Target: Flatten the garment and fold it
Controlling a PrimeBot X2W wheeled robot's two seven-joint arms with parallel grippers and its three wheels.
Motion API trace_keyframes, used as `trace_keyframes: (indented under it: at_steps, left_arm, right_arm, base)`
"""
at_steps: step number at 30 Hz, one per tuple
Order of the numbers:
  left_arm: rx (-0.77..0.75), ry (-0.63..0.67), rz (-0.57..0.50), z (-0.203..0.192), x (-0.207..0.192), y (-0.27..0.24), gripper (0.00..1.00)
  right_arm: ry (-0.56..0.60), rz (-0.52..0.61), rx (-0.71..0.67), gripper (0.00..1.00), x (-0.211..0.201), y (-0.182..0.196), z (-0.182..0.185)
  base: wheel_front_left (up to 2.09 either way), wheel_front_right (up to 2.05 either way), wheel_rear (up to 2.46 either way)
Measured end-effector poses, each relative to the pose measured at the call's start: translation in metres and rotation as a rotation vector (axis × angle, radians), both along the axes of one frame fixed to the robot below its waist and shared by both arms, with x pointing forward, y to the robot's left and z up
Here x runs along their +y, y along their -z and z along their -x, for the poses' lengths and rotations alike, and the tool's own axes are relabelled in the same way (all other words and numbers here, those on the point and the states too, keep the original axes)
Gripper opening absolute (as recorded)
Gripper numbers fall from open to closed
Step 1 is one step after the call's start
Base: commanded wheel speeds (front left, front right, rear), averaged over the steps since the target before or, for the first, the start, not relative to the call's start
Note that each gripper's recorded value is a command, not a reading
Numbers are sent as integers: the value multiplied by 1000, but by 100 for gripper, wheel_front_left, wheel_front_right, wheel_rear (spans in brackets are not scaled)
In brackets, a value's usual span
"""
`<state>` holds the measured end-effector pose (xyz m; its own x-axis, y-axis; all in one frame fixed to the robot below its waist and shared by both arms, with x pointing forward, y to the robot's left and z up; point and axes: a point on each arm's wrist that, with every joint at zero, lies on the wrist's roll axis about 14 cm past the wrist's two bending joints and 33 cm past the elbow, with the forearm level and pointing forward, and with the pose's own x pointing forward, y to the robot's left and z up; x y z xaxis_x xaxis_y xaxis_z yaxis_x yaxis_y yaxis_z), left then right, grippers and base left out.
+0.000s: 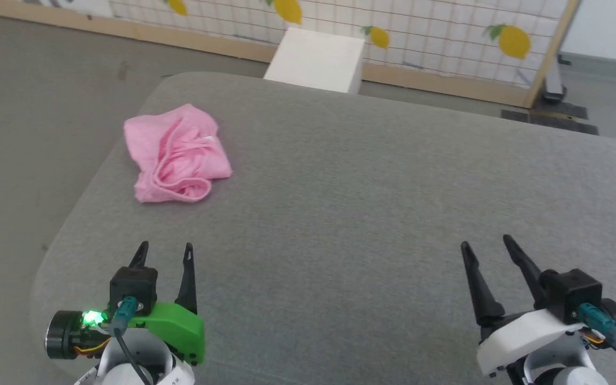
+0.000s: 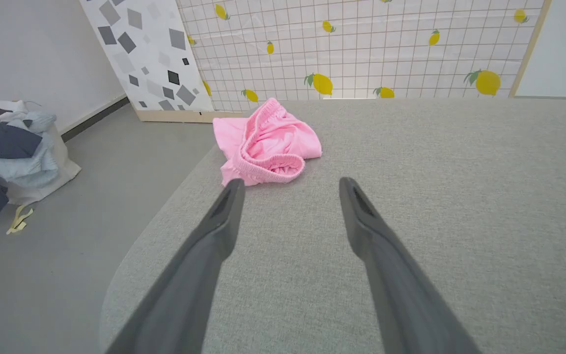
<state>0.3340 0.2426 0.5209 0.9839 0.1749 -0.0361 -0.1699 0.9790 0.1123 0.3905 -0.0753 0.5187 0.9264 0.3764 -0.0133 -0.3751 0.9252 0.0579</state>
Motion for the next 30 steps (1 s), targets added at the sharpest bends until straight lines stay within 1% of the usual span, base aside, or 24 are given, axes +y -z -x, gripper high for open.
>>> trace_keyframes:
  at_steps: [1,16,24,30]
  left_arm:
    - [3,-38,-9,9,11,1,100]
    - [4,-219,-40,59,58,0,100]
    - [8,-286,-53,80,74,0,100]
    - [10,-299,-64,83,79,-1,100]
  right_arm:
    - [-47,-2,6,100,16,2,1]
    - [-251,-11,16,100,84,0,9]
    - [-327,-22,16,100,110,-3,13]
    - [-344,-26,26,100,115,0,14]
  base:
    - [0,0,0]
    - [0,0,0]
    - [0,0,0]
    - [0,0,0]
